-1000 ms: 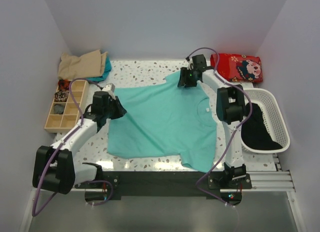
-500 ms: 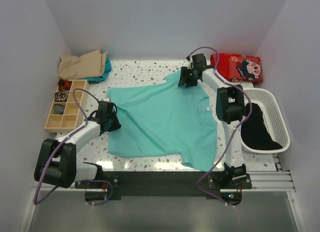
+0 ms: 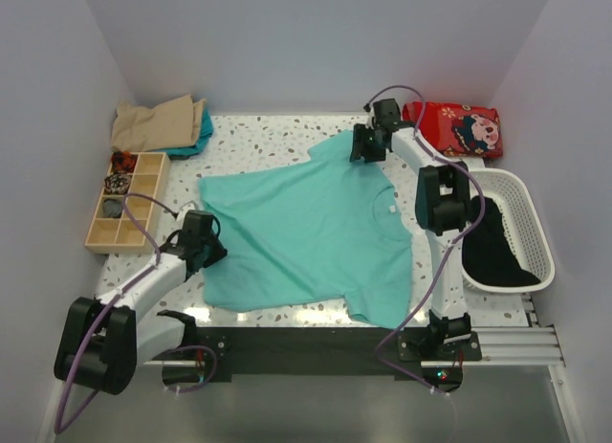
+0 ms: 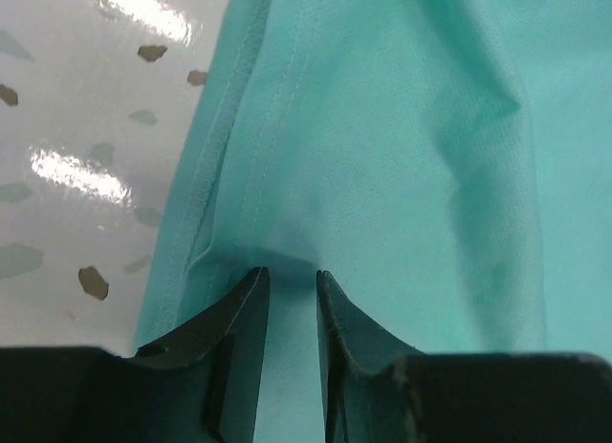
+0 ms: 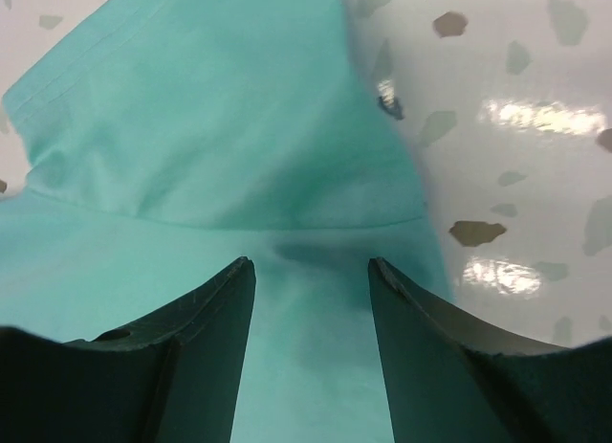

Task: Fold and stack the t-shirts
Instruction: Flatten out the tshirt

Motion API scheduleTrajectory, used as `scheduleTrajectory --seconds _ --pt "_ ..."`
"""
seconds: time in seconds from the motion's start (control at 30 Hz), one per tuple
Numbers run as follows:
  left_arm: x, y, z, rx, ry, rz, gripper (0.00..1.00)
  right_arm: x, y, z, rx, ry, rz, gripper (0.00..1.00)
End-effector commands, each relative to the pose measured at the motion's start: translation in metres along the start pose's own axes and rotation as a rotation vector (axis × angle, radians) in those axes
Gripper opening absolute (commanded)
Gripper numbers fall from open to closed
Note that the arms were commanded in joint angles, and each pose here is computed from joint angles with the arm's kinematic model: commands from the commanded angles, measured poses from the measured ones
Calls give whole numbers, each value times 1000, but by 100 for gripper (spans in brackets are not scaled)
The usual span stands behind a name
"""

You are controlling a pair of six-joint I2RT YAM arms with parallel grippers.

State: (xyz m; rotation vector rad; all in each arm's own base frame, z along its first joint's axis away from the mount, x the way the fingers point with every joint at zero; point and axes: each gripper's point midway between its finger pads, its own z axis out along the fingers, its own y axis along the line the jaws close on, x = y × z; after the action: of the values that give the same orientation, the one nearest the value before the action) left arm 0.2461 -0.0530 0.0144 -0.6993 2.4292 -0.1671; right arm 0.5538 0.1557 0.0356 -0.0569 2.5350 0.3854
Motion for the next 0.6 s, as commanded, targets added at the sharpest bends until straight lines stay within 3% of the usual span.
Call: scheduleTrajectory --seconds 0.0,0.43,0.57 --pt "44 42 -9 -171 114 -5 32 -20 -24 -5 69 -33 -3 56" --pt "47 42 -9 -190 134 17 36 -15 -38 7 86 -8 16 54" --pt "46 40 -7 -180 133 28 36 -43 -17 -25 -3 -167 -16 55"
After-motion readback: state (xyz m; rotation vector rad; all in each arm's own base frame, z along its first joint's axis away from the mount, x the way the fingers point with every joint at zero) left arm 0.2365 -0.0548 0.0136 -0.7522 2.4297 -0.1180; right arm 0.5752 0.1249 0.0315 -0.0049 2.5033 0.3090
